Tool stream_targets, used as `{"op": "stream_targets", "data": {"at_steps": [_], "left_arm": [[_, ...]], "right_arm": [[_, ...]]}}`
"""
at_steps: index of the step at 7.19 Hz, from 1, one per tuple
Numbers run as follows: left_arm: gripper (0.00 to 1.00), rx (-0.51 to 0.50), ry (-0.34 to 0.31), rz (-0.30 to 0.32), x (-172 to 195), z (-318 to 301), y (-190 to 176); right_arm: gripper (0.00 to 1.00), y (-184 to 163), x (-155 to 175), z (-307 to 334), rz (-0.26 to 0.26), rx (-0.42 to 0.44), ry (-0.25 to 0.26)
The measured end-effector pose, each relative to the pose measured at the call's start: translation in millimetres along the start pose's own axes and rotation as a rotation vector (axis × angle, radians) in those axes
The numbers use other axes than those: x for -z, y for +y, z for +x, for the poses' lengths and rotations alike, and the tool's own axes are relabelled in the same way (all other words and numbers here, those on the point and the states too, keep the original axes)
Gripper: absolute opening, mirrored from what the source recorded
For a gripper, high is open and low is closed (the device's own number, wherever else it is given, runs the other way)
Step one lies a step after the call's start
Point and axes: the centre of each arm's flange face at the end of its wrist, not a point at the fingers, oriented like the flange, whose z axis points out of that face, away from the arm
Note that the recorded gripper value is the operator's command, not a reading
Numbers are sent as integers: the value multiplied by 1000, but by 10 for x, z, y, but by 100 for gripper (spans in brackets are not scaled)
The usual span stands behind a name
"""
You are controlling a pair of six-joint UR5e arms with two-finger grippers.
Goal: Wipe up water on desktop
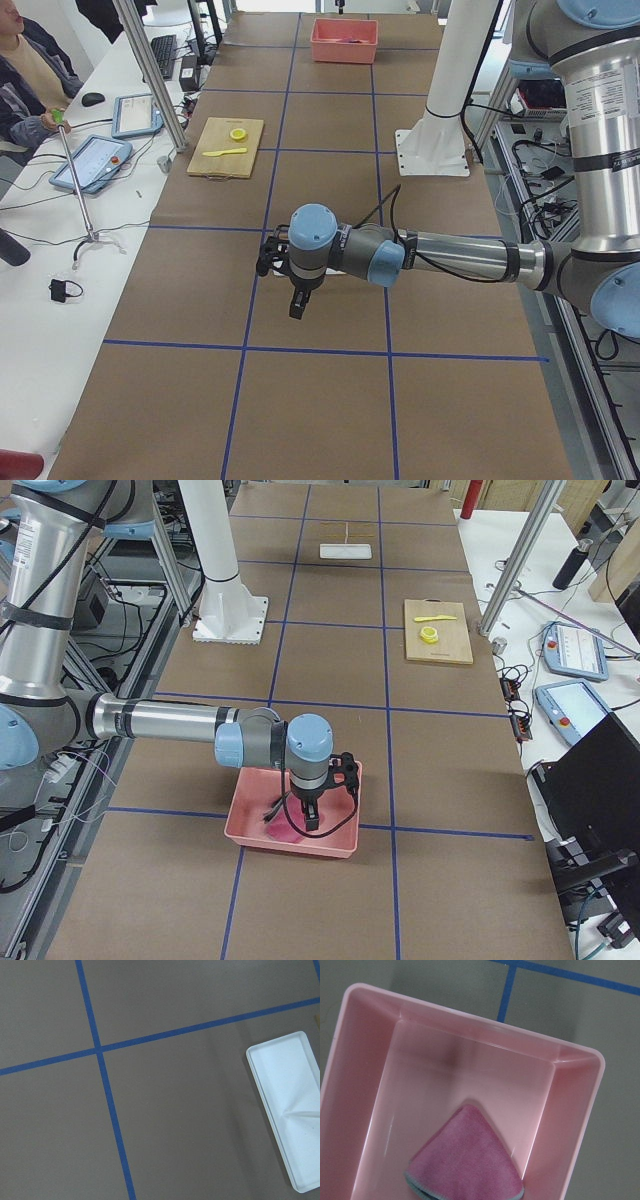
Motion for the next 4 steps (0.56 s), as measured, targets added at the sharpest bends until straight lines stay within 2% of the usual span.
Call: {"op": "stream_targets", "data": {"at_steps": [4], "left_arm": [[98, -14, -7, 3, -62, -57, -102]], "right_arm": [[100, -11, -52, 41, -8, -16, -9]]}}
